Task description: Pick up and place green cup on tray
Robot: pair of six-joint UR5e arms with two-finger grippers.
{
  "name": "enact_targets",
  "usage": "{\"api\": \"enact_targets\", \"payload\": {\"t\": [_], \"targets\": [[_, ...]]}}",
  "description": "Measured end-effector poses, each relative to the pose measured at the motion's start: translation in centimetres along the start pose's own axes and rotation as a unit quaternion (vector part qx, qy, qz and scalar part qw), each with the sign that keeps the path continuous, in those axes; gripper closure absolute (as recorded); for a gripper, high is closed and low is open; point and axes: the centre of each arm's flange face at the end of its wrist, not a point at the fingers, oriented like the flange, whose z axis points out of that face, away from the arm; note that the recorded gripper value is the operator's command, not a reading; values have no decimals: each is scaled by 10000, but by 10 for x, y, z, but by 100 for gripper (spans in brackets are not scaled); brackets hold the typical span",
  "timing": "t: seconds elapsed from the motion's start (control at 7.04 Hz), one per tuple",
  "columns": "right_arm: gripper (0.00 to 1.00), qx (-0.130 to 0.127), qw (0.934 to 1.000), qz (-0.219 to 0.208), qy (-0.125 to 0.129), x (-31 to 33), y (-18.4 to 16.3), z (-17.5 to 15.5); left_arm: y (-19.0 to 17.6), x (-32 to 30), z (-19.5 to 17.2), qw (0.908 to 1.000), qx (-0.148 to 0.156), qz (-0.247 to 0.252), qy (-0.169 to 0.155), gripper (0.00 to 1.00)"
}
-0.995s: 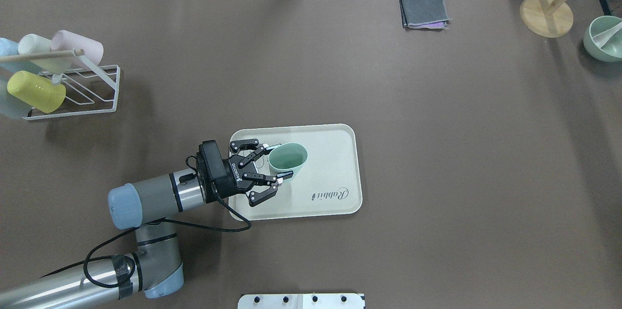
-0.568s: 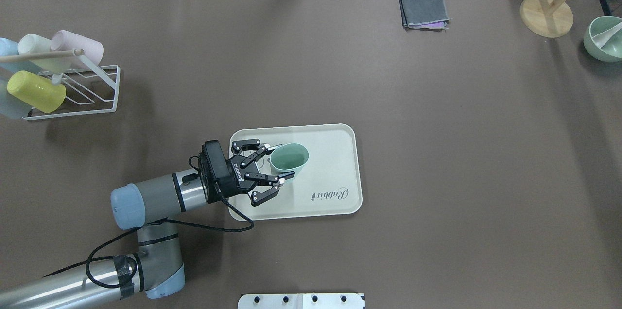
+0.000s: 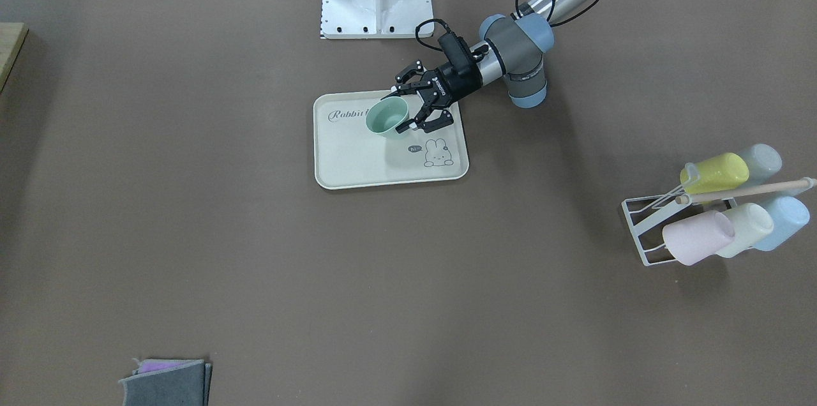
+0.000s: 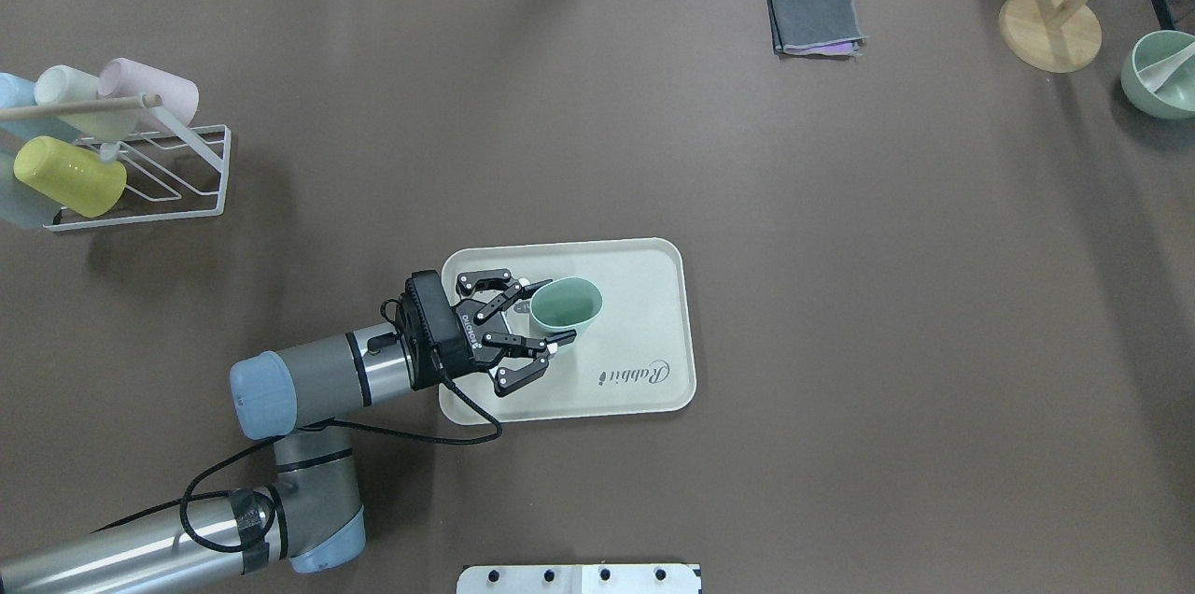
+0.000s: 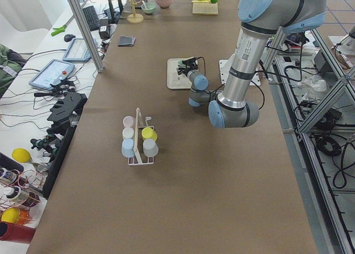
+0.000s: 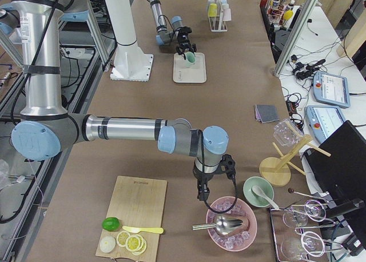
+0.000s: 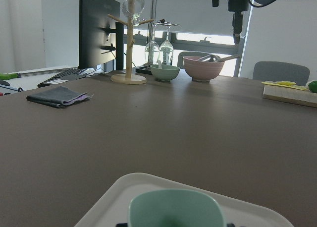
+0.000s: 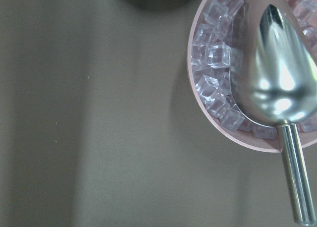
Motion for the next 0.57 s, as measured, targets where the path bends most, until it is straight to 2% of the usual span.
{"api": "enact_targets", "payload": {"t": [0.57], "targets": [[0, 15, 10000, -16, -5, -2, -2, -1, 2, -2, -3, 10000, -28, 59, -22, 1]]}}
